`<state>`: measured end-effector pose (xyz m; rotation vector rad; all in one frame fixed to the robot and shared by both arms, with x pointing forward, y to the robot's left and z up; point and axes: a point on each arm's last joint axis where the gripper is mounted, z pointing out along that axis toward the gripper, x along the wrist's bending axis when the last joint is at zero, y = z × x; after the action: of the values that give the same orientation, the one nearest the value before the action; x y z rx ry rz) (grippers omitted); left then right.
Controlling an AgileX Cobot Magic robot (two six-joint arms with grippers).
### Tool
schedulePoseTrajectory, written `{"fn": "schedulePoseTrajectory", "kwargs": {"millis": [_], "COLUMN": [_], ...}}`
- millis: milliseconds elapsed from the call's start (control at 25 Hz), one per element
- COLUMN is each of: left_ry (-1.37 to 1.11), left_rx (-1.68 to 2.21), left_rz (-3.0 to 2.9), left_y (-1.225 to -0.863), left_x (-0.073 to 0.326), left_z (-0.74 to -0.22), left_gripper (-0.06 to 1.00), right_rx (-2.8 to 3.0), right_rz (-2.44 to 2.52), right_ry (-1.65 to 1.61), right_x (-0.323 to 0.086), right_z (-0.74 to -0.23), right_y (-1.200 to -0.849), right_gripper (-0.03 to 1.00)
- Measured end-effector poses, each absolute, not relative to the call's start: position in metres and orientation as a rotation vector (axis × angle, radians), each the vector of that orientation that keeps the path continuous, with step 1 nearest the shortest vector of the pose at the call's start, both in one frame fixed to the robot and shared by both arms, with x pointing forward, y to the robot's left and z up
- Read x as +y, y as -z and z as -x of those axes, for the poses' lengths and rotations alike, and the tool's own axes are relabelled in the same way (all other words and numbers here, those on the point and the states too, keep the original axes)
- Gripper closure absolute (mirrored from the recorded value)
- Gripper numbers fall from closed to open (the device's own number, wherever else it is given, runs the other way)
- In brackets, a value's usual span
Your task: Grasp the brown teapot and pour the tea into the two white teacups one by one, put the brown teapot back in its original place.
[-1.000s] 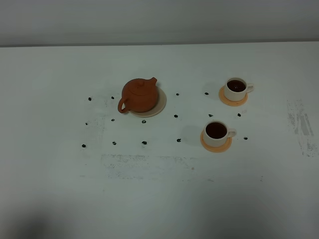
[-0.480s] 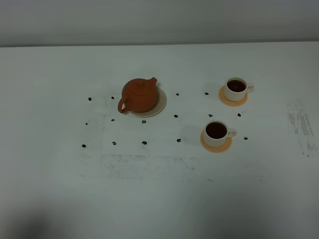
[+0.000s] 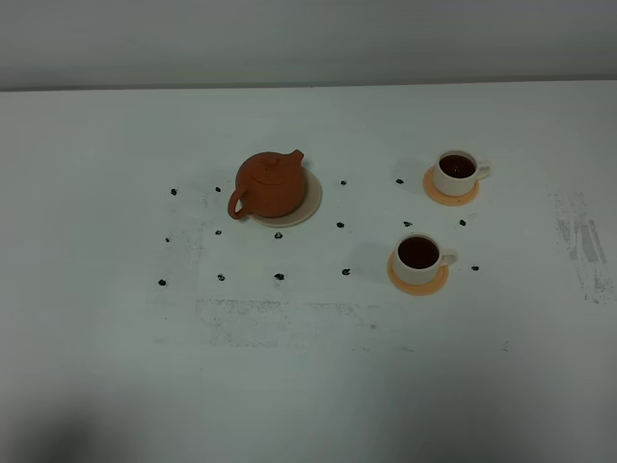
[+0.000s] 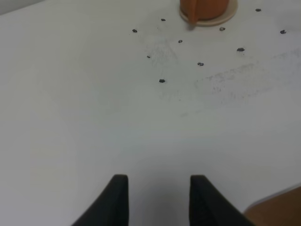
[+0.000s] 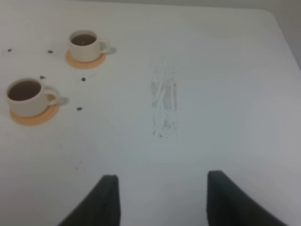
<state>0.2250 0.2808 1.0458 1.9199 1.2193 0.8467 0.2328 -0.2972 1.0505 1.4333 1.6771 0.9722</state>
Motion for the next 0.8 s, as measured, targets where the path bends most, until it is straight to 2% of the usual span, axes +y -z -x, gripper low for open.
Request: {"fn": "schedulePoseTrajectory", "kwargs": {"millis": [800], "left_ry": [-0.847], "left_rx": [1.218], "left_rz": [-1.921], "left_y": [-1.0458], "left_x": [0.2808], "left_z": [-0.2250], "left_gripper": [0.61], "right_rx": [1.677], "right_rz": [-1.434], "right_ry": [-0.973], "right_x": [-0.2972], "right_z": [-0.2328], "right_y": [-1.0505], "right_gripper": [0.53]}}
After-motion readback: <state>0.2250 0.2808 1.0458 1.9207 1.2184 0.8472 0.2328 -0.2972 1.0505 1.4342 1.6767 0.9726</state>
